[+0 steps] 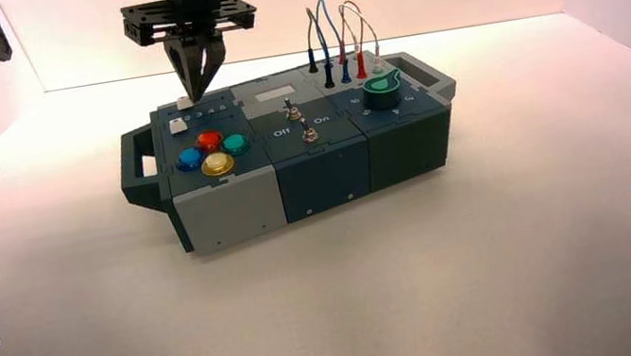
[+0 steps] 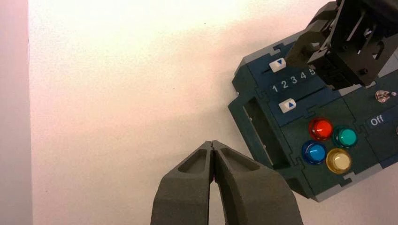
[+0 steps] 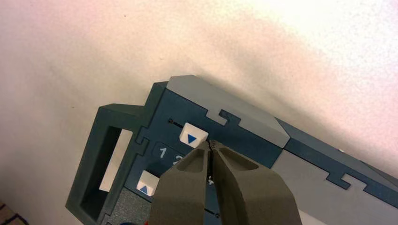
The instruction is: Move the top slider to position 2.
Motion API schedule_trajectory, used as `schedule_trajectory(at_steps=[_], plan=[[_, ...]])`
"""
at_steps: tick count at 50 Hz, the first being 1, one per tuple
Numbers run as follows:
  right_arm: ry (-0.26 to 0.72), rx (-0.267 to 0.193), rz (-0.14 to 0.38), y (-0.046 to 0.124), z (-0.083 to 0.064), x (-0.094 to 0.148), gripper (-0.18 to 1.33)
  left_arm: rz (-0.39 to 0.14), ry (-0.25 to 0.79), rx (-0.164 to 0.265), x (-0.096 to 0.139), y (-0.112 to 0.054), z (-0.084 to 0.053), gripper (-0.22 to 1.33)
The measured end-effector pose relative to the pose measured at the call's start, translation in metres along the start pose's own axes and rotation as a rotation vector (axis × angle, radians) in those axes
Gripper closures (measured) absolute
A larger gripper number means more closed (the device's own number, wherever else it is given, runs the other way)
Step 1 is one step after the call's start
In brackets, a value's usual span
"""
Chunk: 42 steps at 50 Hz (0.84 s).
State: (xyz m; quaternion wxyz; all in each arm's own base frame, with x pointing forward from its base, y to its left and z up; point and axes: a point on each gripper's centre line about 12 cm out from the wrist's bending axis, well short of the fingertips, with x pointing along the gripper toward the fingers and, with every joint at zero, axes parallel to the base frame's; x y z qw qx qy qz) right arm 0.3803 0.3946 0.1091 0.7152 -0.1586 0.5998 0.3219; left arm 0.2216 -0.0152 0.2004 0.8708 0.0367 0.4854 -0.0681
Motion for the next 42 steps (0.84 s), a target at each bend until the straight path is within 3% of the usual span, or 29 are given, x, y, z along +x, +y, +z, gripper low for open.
schedule_trajectory(at_steps=[11, 16, 26, 42], plan=[[0.014, 0.012, -0.016, -0.012, -0.005, -0.010, 1.29, -0.001, 0.001, 0.000, 0.000, 0.000, 0.000, 1.28], [-0.005, 0.000, -0.012, -0.004, -0.008, -0.034, 1.29, -0.001, 0.006, 0.000, 0.001, 0.000, 0.000, 1.28], [-0.028, -0.019, -0.007, 0.008, -0.020, -0.058, 1.29, -0.003, 0.015, -0.001, 0.003, 0.000, 0.000, 1.28], [-0.020, -0.069, 0.000, 0.027, -0.035, -0.050, 1.29, 0.000, 0.006, 0.001, 0.003, 0.000, 0.000, 1.28]])
